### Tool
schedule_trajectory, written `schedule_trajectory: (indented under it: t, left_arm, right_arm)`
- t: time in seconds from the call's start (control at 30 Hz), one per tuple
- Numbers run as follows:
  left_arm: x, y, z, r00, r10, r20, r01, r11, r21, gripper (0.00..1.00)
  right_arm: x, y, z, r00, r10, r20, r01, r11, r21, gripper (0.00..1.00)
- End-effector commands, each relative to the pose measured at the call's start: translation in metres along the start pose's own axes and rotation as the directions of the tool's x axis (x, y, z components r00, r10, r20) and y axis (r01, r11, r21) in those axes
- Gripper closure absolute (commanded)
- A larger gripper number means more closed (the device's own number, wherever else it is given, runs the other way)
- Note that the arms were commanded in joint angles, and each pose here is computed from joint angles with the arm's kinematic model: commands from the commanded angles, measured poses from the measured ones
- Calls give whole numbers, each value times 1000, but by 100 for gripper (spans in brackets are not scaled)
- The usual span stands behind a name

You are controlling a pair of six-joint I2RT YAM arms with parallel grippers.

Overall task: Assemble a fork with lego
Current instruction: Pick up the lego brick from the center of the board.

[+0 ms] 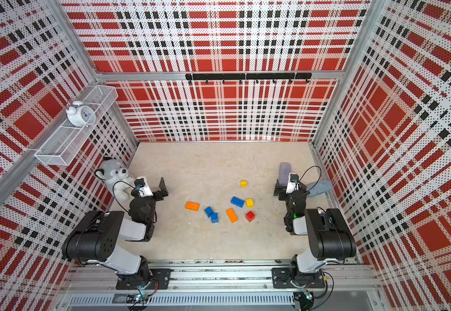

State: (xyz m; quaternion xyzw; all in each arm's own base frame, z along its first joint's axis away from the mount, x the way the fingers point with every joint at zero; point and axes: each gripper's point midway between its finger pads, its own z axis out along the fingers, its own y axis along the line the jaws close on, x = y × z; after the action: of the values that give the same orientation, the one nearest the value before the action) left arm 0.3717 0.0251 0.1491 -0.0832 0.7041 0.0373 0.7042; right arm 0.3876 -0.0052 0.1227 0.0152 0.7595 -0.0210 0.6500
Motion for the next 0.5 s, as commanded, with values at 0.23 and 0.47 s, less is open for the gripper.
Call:
schedule_trajectory:
  t: [0.23, 0.47]
  left_arm:
    - [-8, -1, 3, 999, 9, 32, -9, 1000, -5, 2]
    - [-9, 1, 5, 999, -8, 31, 8, 1000, 6, 2]
  right_arm:
    - [-7, 2, 4, 1000, -4, 23, 4, 1000, -2, 0]
    - [-7, 1, 4, 1000, -2, 23, 2, 1000, -5, 0]
